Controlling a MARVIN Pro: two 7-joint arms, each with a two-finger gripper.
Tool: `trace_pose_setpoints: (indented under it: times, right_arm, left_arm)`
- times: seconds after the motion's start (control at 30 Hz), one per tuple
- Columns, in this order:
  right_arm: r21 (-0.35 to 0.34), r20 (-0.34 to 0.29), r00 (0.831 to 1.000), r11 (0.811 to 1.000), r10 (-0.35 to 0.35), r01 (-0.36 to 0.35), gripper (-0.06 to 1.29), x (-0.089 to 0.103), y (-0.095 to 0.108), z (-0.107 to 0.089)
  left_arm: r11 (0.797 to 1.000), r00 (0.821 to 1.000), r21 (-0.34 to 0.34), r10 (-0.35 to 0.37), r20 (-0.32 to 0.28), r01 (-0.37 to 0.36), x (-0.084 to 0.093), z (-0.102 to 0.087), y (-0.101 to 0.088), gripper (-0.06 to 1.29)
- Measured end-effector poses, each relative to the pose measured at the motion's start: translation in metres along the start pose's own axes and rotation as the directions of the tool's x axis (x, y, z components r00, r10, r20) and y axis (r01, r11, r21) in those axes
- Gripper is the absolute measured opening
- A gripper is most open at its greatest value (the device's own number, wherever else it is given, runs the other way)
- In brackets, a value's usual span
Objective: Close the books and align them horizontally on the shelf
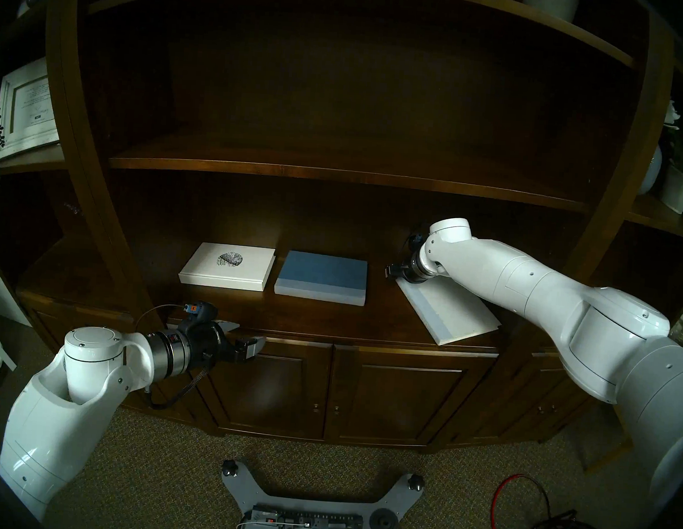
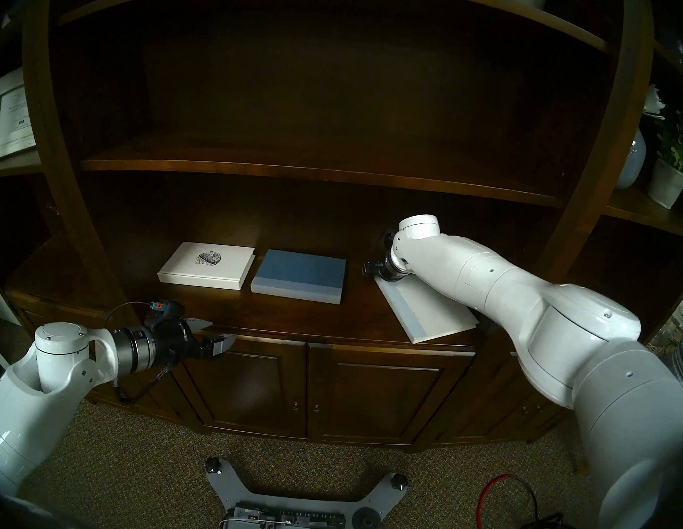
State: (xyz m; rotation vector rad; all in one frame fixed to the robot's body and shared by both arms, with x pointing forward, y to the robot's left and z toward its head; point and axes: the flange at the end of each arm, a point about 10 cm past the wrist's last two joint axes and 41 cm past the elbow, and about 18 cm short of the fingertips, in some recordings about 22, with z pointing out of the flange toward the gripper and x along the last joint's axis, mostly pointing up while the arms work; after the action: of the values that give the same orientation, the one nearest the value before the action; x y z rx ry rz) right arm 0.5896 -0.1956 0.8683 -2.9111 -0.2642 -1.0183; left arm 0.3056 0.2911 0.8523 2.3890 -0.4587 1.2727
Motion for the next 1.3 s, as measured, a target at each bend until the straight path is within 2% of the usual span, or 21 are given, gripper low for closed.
trace_pose_setpoints:
  times: [0.27,0.67,1.03,1.3]
  right_arm:
    - [0.058,0.013,1.000,0.998,0.000,-0.001,1.24,-0.006,-0.004,-0.006]
    - [0.180,0.032,0.998,0.982,-0.055,0.048,1.24,-0.023,-0.041,-0.022]
    - [0.241,0.043,0.995,0.968,-0.088,0.075,1.24,-0.040,-0.062,-0.040]
    - [0.256,0.049,0.993,0.962,-0.105,0.089,1.24,-0.052,-0.072,-0.054]
  left_arm:
    - [1.000,1.000,0.000,0.000,0.000,0.000,0.000,0.000,0.000,1.26]
    - [1.000,1.000,0.000,0.000,0.001,0.000,0.000,0.000,0.000,1.26]
    - [1.000,1.000,0.000,0.000,0.001,0.000,0.000,0.000,0.000,1.26]
    - [1.000,1.000,0.000,0.000,0.001,0.000,0.000,0.000,0.000,1.26]
